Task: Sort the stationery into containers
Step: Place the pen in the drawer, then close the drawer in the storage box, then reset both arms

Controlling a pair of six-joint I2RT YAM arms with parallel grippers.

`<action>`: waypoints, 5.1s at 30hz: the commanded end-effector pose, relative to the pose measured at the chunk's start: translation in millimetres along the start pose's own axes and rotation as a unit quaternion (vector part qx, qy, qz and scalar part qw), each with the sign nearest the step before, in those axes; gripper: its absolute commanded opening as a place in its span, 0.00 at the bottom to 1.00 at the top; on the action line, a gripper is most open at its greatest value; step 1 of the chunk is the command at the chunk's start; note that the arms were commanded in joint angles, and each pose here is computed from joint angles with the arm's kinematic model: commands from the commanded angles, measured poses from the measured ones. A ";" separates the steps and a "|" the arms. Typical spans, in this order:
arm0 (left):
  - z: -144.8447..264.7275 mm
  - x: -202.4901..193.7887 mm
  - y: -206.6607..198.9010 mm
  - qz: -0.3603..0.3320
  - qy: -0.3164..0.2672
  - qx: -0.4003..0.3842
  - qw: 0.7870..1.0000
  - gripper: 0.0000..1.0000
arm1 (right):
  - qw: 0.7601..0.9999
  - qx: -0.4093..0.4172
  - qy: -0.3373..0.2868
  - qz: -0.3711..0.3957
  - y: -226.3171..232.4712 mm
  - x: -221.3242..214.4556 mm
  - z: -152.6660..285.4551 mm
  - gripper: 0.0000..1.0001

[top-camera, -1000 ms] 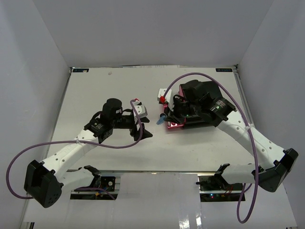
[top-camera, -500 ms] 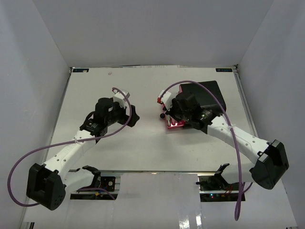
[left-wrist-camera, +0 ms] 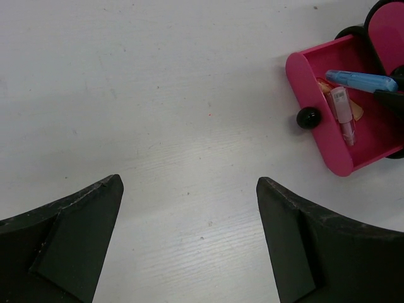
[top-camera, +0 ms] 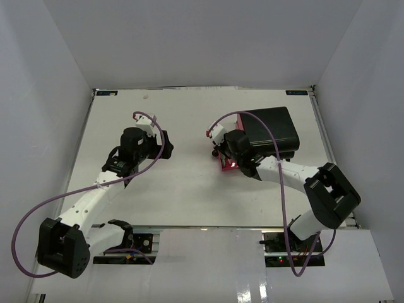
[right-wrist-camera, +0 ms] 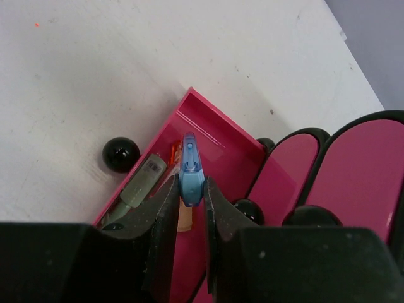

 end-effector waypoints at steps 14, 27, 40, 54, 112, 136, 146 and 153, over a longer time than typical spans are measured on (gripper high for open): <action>1.4 2.6 -3.1 0.008 -0.002 -0.010 1.000 0.98 | 0.994 -0.008 -0.085 -0.073 -20.5 32.1 36.6 0.65; -27.7 -7.4 -38.8 0.032 0.074 -0.171 0.982 0.88 | 0.950 -0.127 -0.084 -0.272 -161.7 32.3 125.7 0.92; -105.8 -41.7 -80.9 -0.023 0.125 -0.209 0.970 0.78 | 0.885 -0.093 -0.023 -0.456 -203.2 -72.5 122.5 0.96; -155.2 -75.3 -86.8 -0.134 0.105 -0.297 0.940 0.74 | 0.878 -0.013 -0.016 -0.479 -182.6 -84.4 100.3 0.96; -186.5 -64.9 -177.9 -0.159 -0.021 -0.411 0.897 0.82 | 0.893 -0.004 -0.074 -0.444 -193.4 -64.0 108.3 0.89; 26.4 88.5 -42.7 -0.009 -0.162 -0.010 0.987 0.98 | 0.876 -0.275 -0.275 -0.284 -202.8 28.3 252.0 0.90; 120.9 88.0 -13.0 0.023 -0.224 0.075 0.971 0.98 | 0.865 -0.328 -0.300 -0.234 -165.9 24.0 287.1 0.90; 157.8 72.3 0.8 0.026 -0.239 0.100 0.965 0.98 | 0.872 -0.315 -0.297 -0.228 -151.7 18.9 299.9 0.90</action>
Point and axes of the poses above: each gripper's point midway between its finger pads, its own z axis back along the fingers, its own y axis along the line the jaws close on, x = y × z, the point moved 7 cm from there along z, back along the fingers, and after that the axes turned 10 degrees about z, right-handed, at the moved point
